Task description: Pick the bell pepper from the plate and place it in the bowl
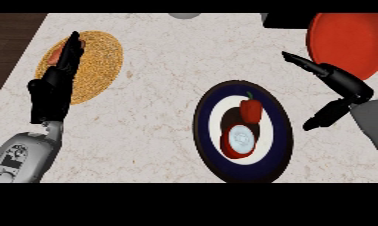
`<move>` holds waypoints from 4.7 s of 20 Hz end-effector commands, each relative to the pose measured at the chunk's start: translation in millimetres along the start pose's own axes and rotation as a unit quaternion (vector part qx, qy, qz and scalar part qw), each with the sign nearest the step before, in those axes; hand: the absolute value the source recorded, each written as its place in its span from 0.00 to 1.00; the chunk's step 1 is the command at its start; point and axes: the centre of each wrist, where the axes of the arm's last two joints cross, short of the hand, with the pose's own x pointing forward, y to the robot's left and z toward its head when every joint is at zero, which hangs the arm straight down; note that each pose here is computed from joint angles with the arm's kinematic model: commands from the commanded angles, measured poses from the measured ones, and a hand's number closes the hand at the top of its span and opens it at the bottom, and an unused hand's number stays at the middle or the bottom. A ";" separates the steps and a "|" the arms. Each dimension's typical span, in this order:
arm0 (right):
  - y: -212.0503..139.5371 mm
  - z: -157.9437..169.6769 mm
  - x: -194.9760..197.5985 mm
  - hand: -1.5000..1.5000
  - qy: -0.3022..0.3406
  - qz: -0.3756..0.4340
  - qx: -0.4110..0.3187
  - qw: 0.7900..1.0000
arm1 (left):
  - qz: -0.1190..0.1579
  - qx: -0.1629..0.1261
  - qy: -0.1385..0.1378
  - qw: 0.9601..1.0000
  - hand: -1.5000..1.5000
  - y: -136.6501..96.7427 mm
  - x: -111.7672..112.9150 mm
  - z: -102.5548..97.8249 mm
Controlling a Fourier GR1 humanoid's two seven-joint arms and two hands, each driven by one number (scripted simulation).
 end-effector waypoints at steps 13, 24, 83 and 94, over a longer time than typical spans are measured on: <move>66.6 -63.8 -11.1 0.00 0.056 0.046 0.131 0.989 | 0.003 0.004 0.003 1.000 0.50 11.9 -13.8 8.0; 73.4 -76.1 -32.0 0.00 0.057 0.036 0.128 0.989 | -0.010 0.005 -0.001 1.000 0.50 12.3 5.5 17.1; -35.8 -194.0 79.7 1.00 0.239 0.080 -0.840 0.480 | -0.007 0.019 0.012 1.000 0.50 11.9 -8.9 9.0; -58.6 -67.8 8.1 1.00 0.327 0.161 -0.847 0.388 | 0.001 -0.005 -0.004 1.000 0.50 2.2 11.1 4.3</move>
